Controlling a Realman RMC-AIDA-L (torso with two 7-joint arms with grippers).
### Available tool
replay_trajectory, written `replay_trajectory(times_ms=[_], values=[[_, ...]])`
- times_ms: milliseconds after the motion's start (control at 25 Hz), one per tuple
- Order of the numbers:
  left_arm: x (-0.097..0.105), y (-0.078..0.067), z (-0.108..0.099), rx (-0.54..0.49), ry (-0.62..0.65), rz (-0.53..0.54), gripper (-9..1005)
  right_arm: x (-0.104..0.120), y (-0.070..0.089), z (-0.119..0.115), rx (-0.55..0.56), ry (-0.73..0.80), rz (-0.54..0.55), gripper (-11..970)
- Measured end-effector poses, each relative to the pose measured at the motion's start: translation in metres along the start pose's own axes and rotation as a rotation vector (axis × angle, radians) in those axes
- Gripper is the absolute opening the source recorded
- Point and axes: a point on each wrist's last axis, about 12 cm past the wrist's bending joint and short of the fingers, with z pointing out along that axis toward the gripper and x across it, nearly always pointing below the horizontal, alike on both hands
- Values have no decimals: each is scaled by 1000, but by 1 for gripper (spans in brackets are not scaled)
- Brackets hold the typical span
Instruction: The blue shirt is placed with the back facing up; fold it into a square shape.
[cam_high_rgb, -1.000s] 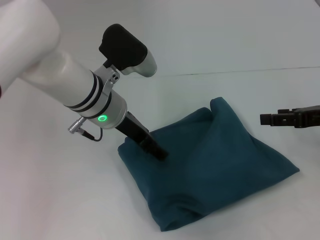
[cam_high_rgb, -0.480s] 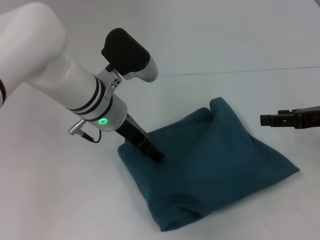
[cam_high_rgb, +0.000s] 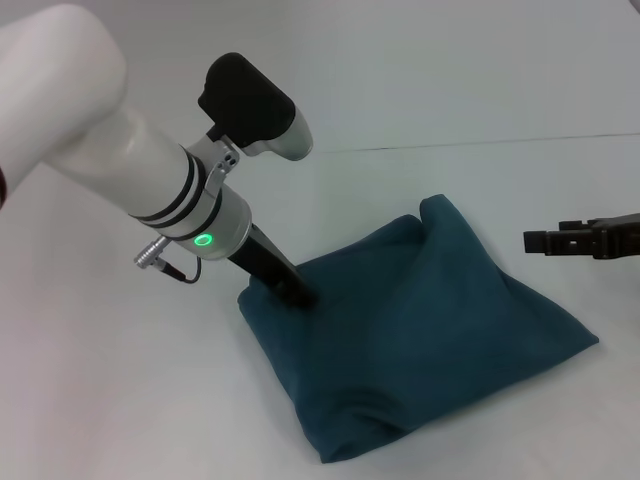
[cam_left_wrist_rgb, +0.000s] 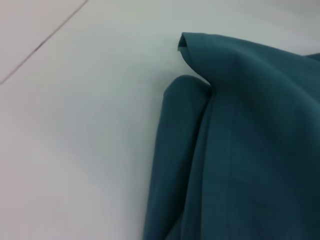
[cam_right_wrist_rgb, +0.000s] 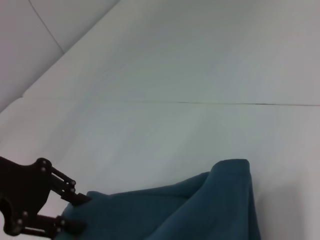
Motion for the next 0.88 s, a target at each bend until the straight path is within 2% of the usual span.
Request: replay_trajectory(times_ms=[280, 600, 880], values=[[1, 0, -1, 3, 0, 3, 386, 1, 0, 0, 1, 0, 3, 776], [4, 5, -8, -18, -31, -18, 46, 1, 0, 0, 1, 0, 2, 776], [10, 12, -16, -20, -35, -49, 50, -3, 2, 2, -5, -1, -9, 776]])
